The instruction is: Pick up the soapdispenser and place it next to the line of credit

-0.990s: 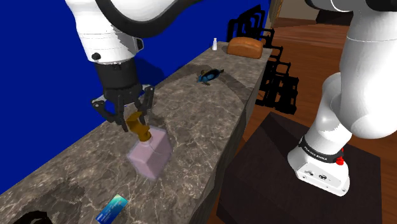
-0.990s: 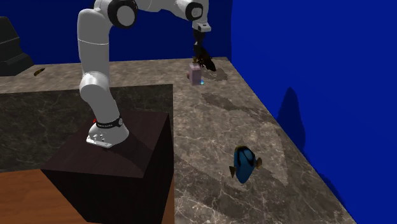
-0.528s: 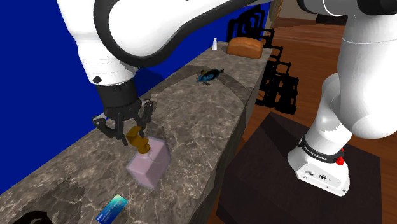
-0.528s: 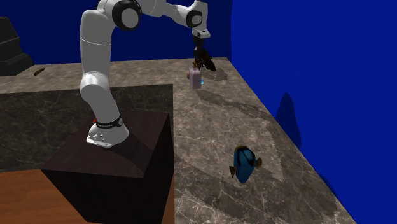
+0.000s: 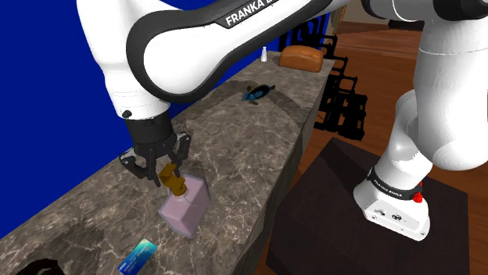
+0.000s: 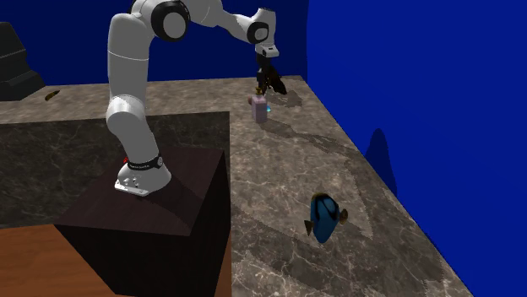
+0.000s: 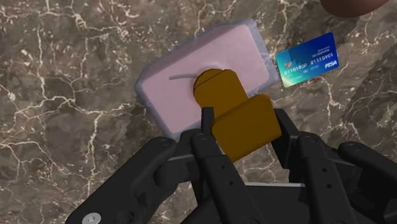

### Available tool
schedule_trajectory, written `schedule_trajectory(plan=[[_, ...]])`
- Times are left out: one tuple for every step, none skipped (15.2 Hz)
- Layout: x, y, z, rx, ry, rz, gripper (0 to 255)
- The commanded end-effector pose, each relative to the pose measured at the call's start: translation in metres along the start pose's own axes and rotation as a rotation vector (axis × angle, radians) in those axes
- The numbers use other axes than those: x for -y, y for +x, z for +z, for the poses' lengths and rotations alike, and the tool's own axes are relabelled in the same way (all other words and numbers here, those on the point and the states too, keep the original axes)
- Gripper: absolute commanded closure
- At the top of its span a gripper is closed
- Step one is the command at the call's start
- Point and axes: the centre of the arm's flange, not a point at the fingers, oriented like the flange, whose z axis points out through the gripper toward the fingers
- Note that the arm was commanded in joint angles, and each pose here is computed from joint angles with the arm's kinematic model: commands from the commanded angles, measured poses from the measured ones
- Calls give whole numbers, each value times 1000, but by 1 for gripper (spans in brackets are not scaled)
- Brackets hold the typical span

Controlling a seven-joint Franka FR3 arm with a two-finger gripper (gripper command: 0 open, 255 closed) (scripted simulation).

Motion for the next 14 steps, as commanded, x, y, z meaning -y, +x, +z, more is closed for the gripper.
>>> schedule_trajectory(plan=[[0,0,0,0,1,0,255],[0,0,0,0,1,0,255],[0,0,0,0,1,0,255],[0,0,0,0,1,0,255],[0,0,0,0,1,0,0],[0,0,0,0,1,0,0],[0,0,0,0,1,0,0],[0,0,0,0,1,0,0],[0,0,0,0,1,0,0],[0,0,0,0,1,0,0],[0,0,-13,0,1,0,0],[0,0,-26,0,1,0,0],[0,0,-40,0,1,0,0],[0,0,-50,0,1,0,0]])
